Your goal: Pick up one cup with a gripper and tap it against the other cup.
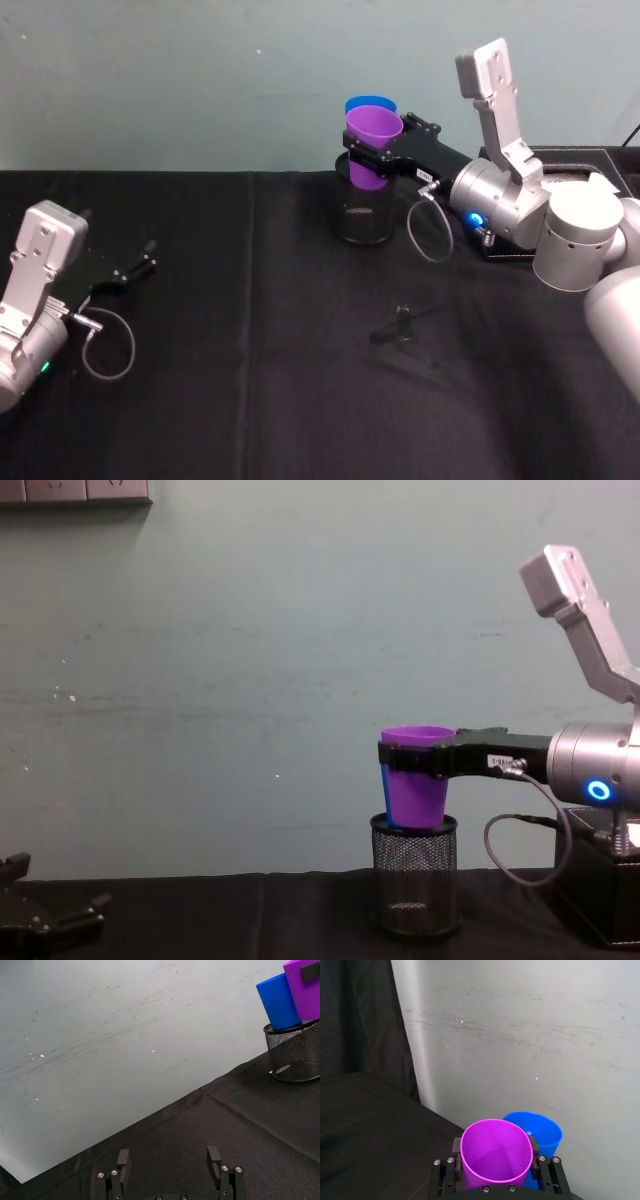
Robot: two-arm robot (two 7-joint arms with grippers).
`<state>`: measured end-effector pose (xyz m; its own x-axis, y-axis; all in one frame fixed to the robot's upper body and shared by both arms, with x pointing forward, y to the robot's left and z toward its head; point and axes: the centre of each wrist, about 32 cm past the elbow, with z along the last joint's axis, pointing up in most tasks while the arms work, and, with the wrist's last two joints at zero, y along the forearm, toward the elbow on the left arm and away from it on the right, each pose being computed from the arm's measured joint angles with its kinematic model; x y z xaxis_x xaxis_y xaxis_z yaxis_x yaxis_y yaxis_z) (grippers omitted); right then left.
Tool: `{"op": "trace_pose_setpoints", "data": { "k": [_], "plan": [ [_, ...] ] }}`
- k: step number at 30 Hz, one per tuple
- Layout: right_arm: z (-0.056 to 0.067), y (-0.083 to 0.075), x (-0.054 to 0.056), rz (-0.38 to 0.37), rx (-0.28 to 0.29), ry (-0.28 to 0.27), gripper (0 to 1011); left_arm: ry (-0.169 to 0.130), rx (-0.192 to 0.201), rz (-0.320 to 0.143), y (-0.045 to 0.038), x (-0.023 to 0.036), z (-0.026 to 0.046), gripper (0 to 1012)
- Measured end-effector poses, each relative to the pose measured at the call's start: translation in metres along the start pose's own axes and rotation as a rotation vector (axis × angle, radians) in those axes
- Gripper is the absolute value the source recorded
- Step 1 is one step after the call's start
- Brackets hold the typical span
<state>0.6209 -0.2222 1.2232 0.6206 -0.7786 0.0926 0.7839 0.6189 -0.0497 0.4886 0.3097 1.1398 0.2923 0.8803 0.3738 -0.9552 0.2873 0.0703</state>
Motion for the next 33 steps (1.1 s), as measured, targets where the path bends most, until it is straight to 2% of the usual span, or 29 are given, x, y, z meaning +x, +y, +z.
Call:
{"op": "trace_pose_setpoints", "data": {
  "k": [9, 15, 19, 21, 22, 27, 28, 32, 33],
  "plan": [
    [0.003, -0.012, -0.006, 0.01, 0.015, 0.008, 749, 0.0, 0.0, 0.0, 0.0, 0.0, 0.0, 1000],
    [0.003, -0.025, -0.018, 0.041, 0.022, 0.028, 750, 0.0, 0.0, 0.0, 0.0, 0.0, 0.0, 1000],
    [0.0, -0.037, -0.03, 0.073, 0.025, 0.032, 749, 0.0, 0.0, 0.0, 0.0, 0.0, 0.0, 1000],
    [-0.004, -0.048, -0.041, 0.097, 0.024, 0.02, 749, 0.0, 0.0, 0.0, 0.0, 0.0, 0.0, 1000],
    [-0.004, -0.048, -0.041, 0.097, 0.024, 0.02, 749, 0.0, 0.0, 0.0, 0.0, 0.0, 0.0, 1000],
    [-0.015, -0.071, -0.058, 0.116, 0.024, 0.002, 749, 0.0, 0.0, 0.0, 0.0, 0.0, 0.0, 1000],
    [-0.015, -0.071, -0.058, 0.116, 0.024, 0.002, 750, 0.0, 0.0, 0.0, 0.0, 0.0, 0.0, 1000],
    [-0.027, -0.085, -0.067, 0.112, 0.014, -0.009, 749, 0.0, 0.0, 0.0, 0.0, 0.0, 0.0, 1000],
    [-0.033, -0.09, -0.07, 0.108, 0.01, -0.013, 749, 0.0, 0.0, 0.0, 0.0, 0.0, 0.0, 1000]
  ]
}}
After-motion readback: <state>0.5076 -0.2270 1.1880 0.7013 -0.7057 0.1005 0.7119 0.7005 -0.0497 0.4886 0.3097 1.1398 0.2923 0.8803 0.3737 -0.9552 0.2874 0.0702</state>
